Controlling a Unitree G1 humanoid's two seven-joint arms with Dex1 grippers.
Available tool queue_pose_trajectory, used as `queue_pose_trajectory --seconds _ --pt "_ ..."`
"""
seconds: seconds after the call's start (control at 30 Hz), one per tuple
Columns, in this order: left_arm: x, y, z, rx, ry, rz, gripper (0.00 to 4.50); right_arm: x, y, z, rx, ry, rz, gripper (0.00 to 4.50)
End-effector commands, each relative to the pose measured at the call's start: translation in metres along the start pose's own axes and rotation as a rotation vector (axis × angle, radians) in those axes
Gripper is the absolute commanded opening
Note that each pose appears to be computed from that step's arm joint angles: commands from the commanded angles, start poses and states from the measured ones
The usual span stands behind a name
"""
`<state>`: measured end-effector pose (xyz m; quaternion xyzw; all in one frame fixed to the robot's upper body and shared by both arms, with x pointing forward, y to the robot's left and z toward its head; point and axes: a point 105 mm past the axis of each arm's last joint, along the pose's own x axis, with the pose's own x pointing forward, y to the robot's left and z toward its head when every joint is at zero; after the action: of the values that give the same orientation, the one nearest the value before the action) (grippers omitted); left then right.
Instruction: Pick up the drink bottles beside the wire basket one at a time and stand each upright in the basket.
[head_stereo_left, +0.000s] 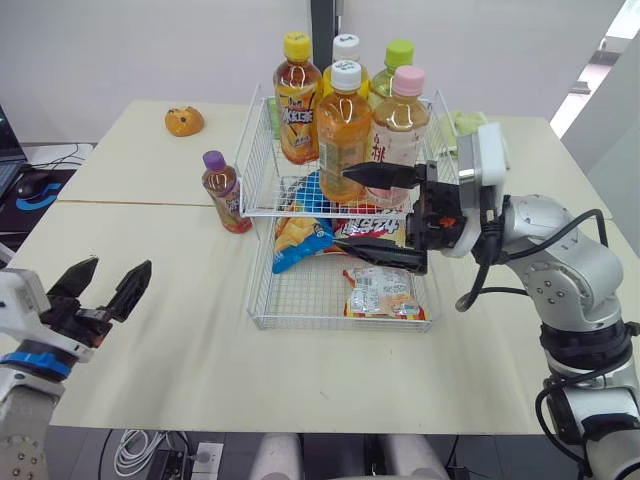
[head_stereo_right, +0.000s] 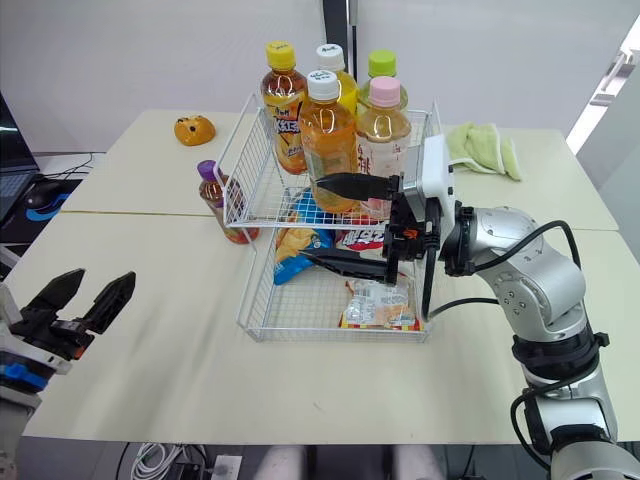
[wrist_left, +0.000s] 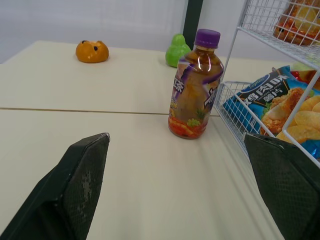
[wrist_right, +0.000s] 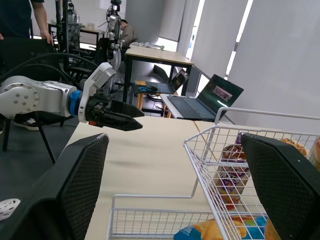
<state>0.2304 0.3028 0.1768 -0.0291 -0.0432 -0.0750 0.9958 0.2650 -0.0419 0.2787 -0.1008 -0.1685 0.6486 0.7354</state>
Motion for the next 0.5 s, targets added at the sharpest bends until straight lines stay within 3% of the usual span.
queue_pose_trajectory --seconds 0.03,0.5 --pt "0.004 -0.010 0.015 0.032 -0.056 -0.033 4.46 -0.002 0.000 0.012 -0.057 -0.012 -0.051 4.50" --pt "0.035 -0.018 0.028 0.051 -0.101 -0.094 4.46 -0.006 0.006 0.014 -0.052 0.009 -0.117 4.50"
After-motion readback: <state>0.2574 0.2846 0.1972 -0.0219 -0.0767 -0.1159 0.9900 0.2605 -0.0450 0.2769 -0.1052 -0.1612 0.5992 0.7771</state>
